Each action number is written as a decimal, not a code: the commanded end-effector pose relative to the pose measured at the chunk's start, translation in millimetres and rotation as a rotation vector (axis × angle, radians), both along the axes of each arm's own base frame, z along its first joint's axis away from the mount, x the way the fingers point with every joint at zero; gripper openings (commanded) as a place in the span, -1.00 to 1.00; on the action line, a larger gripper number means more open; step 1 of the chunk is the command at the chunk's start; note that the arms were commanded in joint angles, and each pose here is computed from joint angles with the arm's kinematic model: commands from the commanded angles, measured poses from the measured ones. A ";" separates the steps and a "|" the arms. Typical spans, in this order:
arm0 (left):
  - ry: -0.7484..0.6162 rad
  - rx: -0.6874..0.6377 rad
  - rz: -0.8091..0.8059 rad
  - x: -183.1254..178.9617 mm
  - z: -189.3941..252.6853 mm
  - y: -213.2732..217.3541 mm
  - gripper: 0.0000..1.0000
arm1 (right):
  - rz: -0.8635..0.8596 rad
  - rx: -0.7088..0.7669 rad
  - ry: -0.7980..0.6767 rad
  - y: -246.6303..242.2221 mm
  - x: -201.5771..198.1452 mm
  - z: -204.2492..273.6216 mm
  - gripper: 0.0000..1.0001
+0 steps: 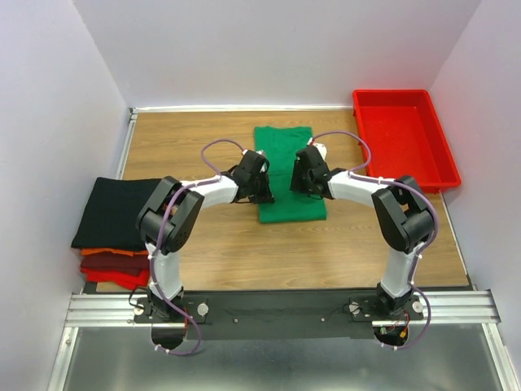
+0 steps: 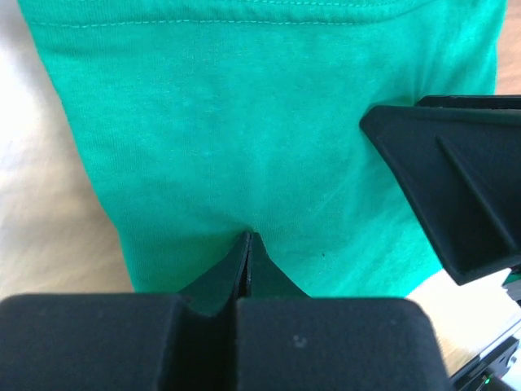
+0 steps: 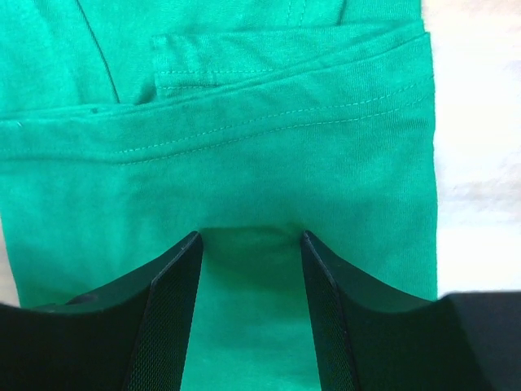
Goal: Fold and stack the t-shirts
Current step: Fold the tshirt
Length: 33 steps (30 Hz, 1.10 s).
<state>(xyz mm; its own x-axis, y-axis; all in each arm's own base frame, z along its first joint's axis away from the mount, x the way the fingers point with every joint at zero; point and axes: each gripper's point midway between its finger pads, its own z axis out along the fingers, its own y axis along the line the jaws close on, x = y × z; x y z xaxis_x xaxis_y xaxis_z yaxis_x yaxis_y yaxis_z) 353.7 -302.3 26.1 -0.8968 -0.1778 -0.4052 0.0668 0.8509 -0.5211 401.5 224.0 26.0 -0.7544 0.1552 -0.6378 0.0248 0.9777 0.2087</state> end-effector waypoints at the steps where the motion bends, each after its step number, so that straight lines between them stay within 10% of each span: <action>1: 0.077 0.125 0.011 -35.6 -22.1 32.5 -1.00 | 0.046 -0.036 0.162 -0.8 -57.2 -34.0 0.18; 19: -0.108 0.102 -0.106 -57.5 52.4 44.3 -0.92 | 0.121 0.094 0.062 15.9 -94.8 59.9 0.19; 33: 0.016 0.097 -0.110 -120.6 -1.5 45.5 -0.92 | 0.172 0.045 0.211 28.8 -175.8 7.4 0.11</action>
